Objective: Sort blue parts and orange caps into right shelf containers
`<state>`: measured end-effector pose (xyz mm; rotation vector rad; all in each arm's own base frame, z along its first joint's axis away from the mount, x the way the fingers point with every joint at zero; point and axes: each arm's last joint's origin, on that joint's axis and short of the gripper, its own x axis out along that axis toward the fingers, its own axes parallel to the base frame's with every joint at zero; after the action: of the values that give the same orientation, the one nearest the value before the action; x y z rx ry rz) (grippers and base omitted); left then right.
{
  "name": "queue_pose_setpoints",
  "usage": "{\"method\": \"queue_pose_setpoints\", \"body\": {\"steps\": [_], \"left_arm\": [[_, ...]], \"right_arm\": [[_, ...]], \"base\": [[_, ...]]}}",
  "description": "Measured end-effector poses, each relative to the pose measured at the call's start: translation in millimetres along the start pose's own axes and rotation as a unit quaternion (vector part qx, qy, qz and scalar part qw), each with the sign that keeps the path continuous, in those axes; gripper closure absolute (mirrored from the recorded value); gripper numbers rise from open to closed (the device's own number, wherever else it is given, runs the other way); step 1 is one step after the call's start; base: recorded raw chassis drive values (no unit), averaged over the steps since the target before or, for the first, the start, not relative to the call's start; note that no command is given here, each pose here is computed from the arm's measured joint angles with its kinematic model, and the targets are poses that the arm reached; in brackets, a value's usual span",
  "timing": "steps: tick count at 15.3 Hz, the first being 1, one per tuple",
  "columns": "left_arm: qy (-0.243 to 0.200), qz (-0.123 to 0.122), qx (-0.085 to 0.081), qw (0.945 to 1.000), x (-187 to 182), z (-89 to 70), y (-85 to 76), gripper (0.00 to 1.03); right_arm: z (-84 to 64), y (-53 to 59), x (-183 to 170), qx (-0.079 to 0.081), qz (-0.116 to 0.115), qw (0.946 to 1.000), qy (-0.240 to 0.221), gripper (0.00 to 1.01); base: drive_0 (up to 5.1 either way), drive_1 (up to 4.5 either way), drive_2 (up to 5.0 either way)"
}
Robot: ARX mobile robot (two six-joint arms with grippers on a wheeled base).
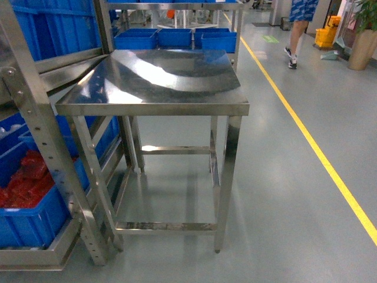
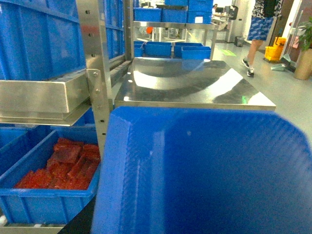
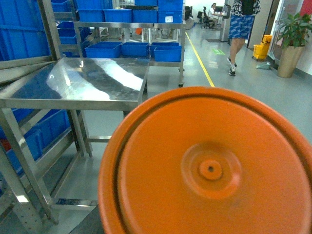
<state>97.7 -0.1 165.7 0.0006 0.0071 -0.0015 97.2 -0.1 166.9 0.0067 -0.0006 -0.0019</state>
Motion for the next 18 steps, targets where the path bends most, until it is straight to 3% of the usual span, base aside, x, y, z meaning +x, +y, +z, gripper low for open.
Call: {"method": "queue_pose_setpoints", "body": {"steps": [18], "left_arm": [[-0.001, 0.0, 0.0, 1.0, 0.0, 0.1, 0.0, 0.61]], "right_arm": [[0.4, 0.0, 0.0, 0.0, 0.001, 1.0, -0.002, 0.57]], "base": [[0.1, 4.23, -4.1]]}}
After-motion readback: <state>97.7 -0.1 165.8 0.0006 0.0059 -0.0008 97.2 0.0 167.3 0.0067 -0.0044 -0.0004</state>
